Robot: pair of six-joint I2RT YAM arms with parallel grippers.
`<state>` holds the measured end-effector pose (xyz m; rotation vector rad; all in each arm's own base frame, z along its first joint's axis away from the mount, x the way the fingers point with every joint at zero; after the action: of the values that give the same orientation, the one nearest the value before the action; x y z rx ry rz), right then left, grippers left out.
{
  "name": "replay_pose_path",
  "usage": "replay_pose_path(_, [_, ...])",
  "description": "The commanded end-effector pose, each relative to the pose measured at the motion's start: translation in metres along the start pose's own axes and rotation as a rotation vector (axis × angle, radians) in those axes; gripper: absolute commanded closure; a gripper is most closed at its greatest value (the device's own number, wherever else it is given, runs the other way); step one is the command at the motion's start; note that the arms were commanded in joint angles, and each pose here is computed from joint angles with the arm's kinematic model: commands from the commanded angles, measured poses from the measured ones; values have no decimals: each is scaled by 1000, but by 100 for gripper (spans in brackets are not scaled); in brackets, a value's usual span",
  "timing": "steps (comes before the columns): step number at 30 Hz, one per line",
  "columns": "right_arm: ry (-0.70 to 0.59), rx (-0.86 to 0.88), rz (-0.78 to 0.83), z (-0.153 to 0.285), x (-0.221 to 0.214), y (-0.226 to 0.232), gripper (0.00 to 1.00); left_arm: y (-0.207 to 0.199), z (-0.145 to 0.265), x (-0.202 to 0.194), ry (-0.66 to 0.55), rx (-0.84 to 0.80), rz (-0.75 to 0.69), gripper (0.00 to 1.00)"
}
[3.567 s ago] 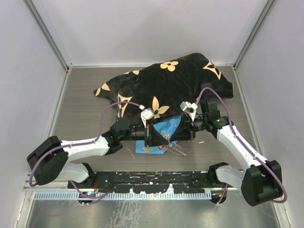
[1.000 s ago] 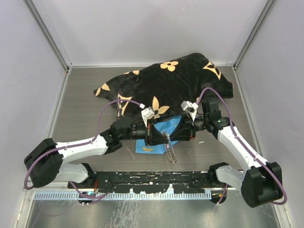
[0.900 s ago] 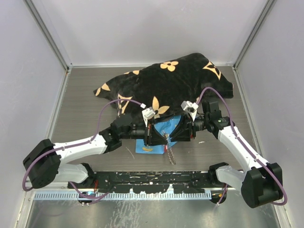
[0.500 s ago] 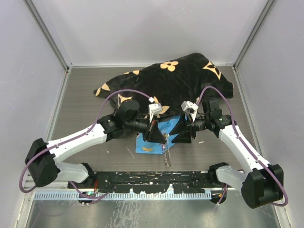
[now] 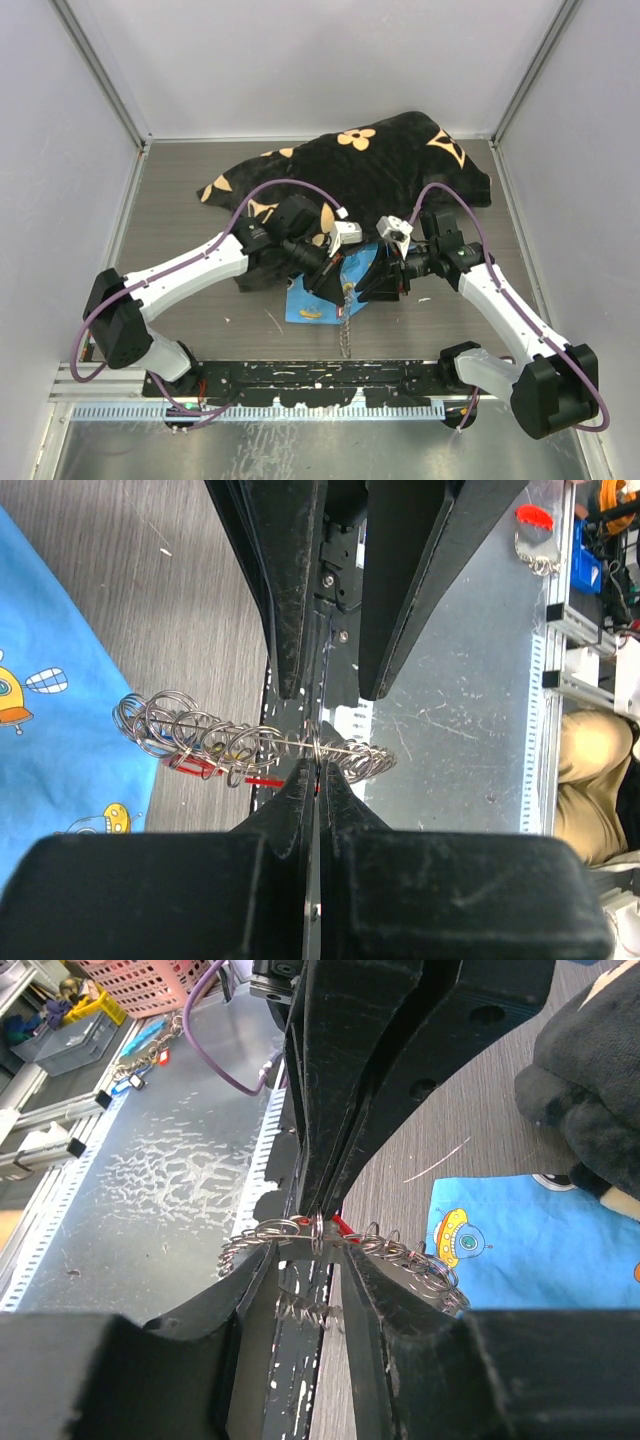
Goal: Remove the keys from the keyring
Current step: Remove the key from the keyring.
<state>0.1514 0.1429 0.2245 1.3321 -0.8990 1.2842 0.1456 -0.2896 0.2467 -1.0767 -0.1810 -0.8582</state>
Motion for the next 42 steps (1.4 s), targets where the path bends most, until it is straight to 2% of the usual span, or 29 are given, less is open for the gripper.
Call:
replay_pose_path(1, [-11, 19, 21, -3, 4, -1, 63, -16, 11, 13, -8, -65, -75, 100])
replay_pose_path(16, [-4, 41, -16, -10, -5, -2, 61, -18, 8, 20, -41, -90, -79, 100])
replay_pose_path(22, [-6, 53, -25, -12, -7, -1, 64, -18, 8, 22, -56, -83, -81, 100])
replay_pose_path(31, [-9, 67, -32, -14, -7, 0, 73, -17, 7, 24, -67, -80, -73, 100])
replay_pose_path(38, [-12, 70, -33, -15, -7, -1, 87, -16, 6, 25, -69, -78, -63, 100])
replay_pose_path(42, [-21, 84, -31, -15, -5, 0, 98, -16, 6, 25, -69, -79, -61, 100])
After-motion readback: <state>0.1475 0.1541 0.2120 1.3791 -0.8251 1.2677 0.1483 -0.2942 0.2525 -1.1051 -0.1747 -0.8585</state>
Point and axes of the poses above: each gripper's point midway between its finger pads, its own z axis back along the fingers, its own y axis along the line the jaws close on, x = y × z, the point moved 8 cm from there along z, back along the fingers, and after that the axes turned 11 degrees about z, right-handed, at the moved point
